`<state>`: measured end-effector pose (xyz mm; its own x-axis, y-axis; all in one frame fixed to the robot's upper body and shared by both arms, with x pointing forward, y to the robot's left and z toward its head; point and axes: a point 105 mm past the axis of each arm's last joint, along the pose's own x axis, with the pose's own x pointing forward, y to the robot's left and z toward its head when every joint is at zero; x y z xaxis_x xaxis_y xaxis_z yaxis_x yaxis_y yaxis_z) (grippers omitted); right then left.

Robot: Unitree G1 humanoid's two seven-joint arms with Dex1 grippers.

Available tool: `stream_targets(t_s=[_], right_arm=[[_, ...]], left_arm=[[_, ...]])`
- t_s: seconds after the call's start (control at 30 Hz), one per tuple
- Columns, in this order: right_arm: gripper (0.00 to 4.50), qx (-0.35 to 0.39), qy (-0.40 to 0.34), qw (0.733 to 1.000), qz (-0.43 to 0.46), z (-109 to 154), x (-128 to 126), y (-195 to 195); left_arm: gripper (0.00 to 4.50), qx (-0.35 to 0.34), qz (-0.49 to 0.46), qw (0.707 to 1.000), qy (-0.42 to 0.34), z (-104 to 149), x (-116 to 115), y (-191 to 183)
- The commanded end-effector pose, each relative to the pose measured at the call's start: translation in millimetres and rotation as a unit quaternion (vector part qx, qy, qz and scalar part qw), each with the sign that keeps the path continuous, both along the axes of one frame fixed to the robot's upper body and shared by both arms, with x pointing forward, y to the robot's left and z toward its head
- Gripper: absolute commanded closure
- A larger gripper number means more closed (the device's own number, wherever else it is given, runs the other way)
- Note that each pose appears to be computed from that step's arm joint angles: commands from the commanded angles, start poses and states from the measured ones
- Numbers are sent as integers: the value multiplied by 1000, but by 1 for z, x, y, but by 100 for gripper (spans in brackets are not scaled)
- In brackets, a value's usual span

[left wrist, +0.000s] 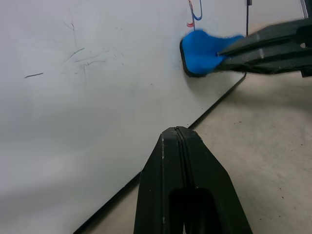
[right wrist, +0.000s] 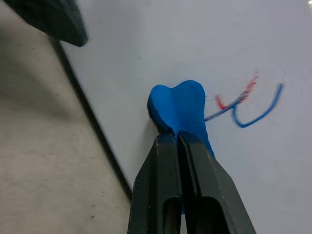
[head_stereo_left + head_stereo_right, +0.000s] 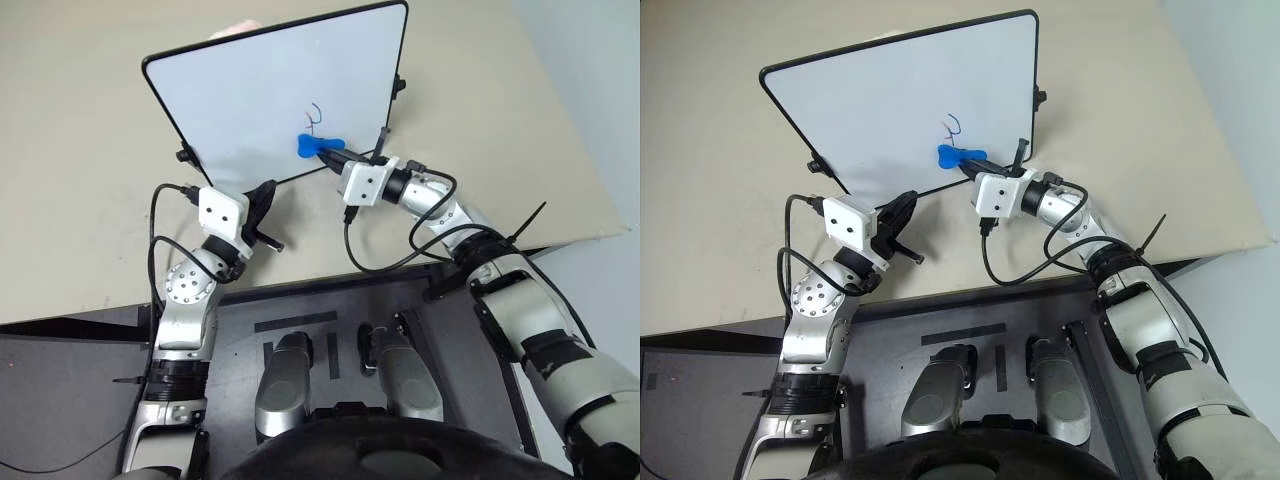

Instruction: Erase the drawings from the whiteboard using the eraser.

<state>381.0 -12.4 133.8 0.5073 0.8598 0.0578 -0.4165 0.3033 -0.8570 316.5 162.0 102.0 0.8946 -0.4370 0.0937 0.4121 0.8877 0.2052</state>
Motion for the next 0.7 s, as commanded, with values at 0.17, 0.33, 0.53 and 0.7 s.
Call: stream_targets(t_s=[0.17,0.33,0.53,0.7], right_arm=[[446,87,-125,988,-40,71,13,-9],[446,51,-70,996,-36,38,14,1],[446,0,5,1000,-12,-6,6,11],[446,0,25,1000,-12,-14,4,10]], left_arm=[[450,2,-7,1000,-26,12,1,-3],[450,2,-8,1000,-27,13,2,-3],[450,2,-6,1000,-29,14,3,-2],[450,3,-5,1000,-30,14,3,-1]])
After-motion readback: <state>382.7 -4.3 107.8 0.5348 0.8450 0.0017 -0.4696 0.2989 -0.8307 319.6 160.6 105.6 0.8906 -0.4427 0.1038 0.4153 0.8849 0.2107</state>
